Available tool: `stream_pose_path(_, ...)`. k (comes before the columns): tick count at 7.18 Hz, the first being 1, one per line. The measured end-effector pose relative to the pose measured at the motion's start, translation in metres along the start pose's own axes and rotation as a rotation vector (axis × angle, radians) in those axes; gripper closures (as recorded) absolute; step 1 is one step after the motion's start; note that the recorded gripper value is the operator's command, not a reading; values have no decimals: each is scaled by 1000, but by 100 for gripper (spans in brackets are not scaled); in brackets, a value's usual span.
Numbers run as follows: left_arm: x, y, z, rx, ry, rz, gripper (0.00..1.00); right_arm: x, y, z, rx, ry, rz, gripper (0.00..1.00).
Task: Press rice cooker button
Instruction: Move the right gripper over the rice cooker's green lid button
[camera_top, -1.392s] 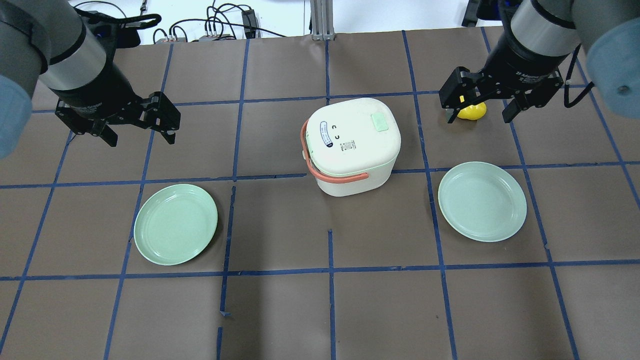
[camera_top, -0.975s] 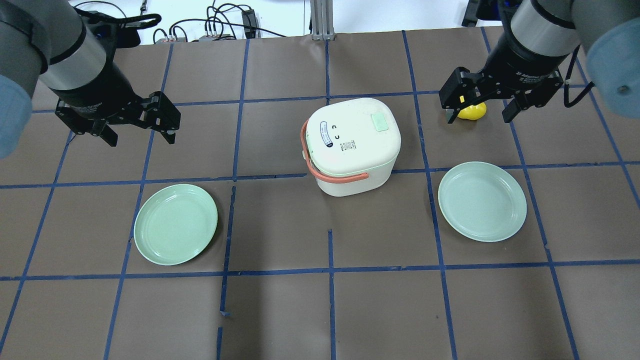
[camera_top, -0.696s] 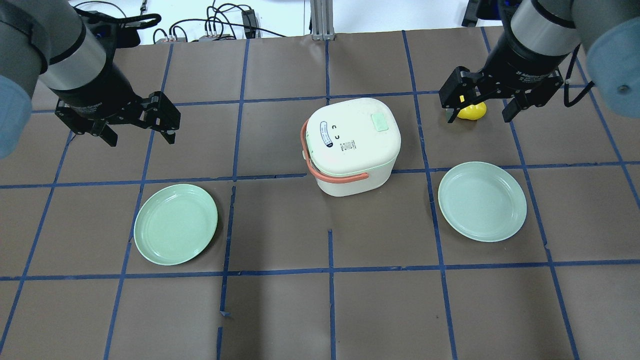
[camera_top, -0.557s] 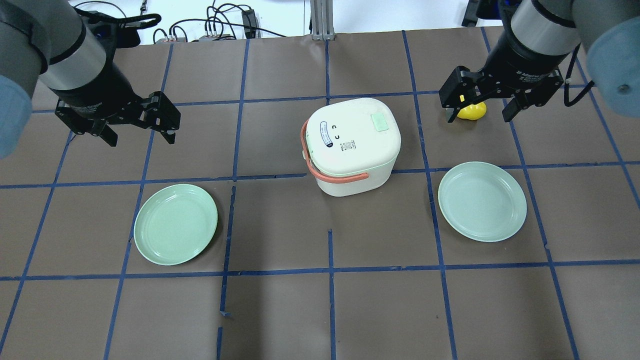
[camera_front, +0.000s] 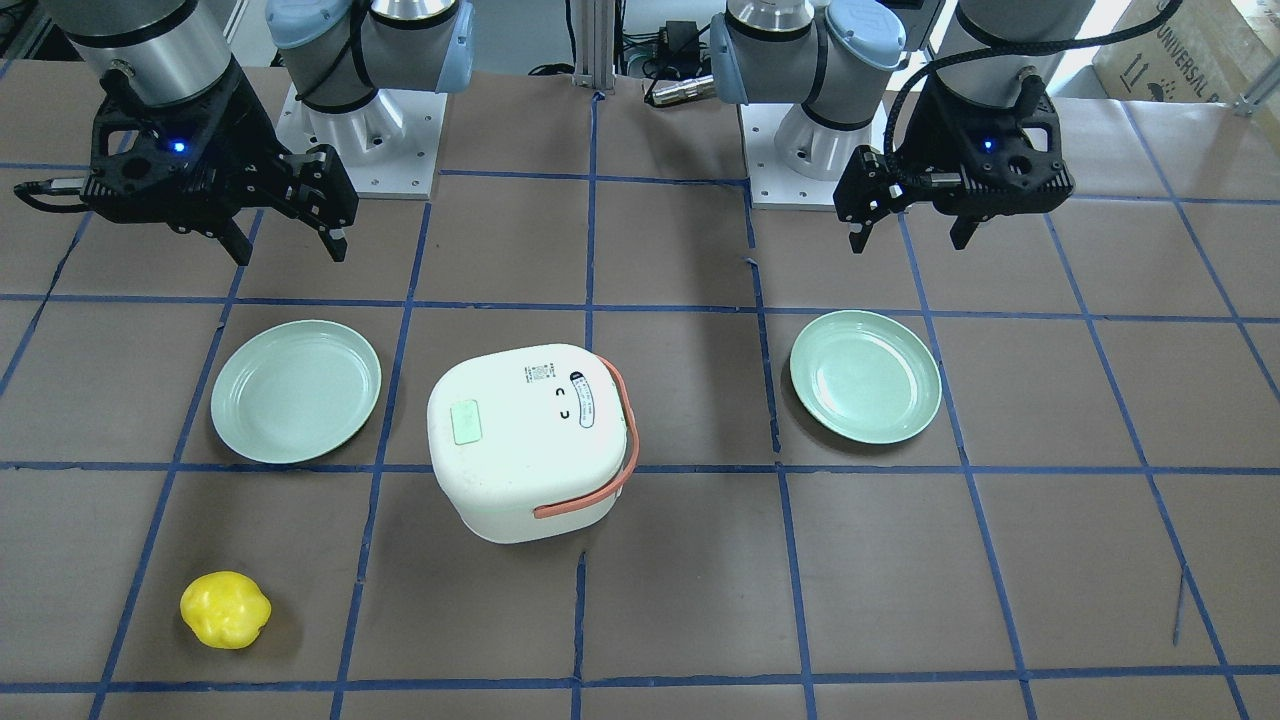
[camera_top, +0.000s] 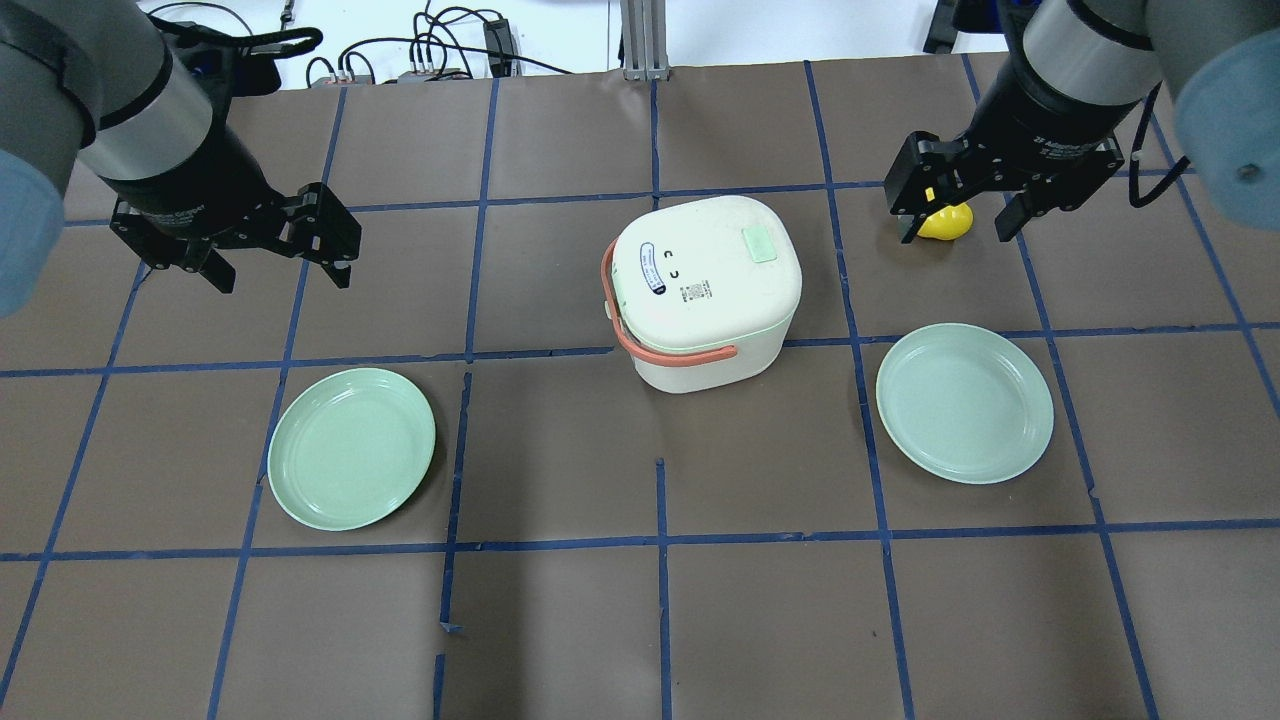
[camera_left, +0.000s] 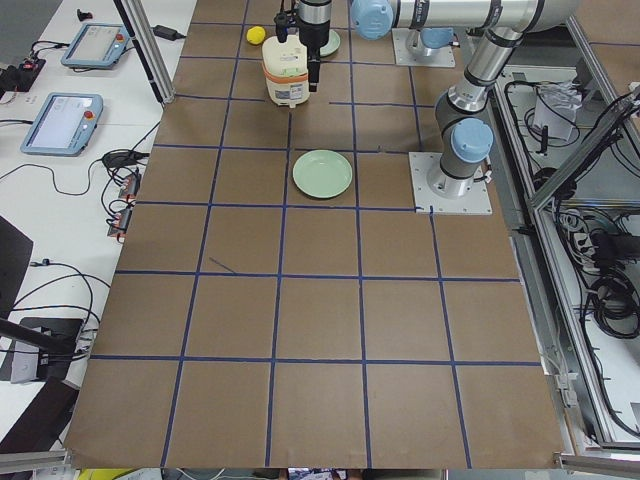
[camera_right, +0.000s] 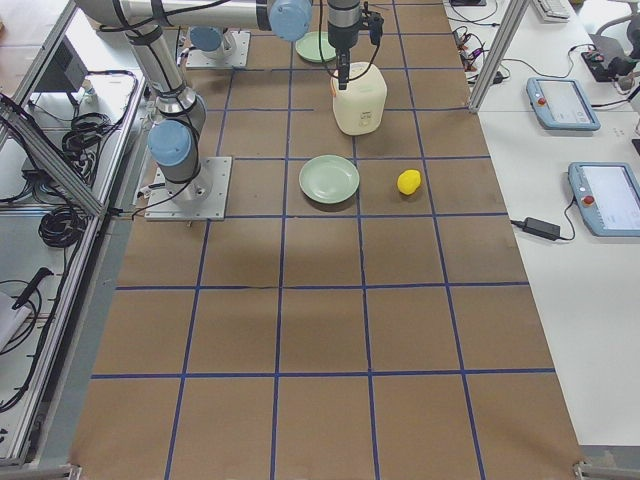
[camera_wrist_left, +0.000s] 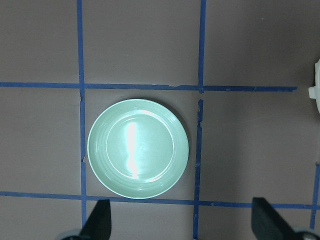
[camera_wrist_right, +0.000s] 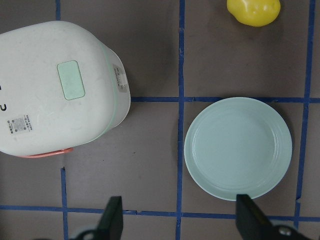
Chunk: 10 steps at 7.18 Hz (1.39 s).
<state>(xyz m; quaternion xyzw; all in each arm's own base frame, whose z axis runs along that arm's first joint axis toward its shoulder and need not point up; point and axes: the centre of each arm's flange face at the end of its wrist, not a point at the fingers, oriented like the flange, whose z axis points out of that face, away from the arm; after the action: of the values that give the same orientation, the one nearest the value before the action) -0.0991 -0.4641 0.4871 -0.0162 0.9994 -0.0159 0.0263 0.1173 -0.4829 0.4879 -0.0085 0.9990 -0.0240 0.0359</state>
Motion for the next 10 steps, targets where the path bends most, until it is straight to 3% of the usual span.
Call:
stream_pose_path(3,0,0,0,-1,0,0,0,-13,-12,9,26,-18,-40,93)
stream_pose_path(6,0,0,0,0,0,0,0,-50,-40,44,63,-70,-113,92)
stream_pose_path(10,0,0,0,0,0,0,0,-70,-86,83,107,-78,-150,91)
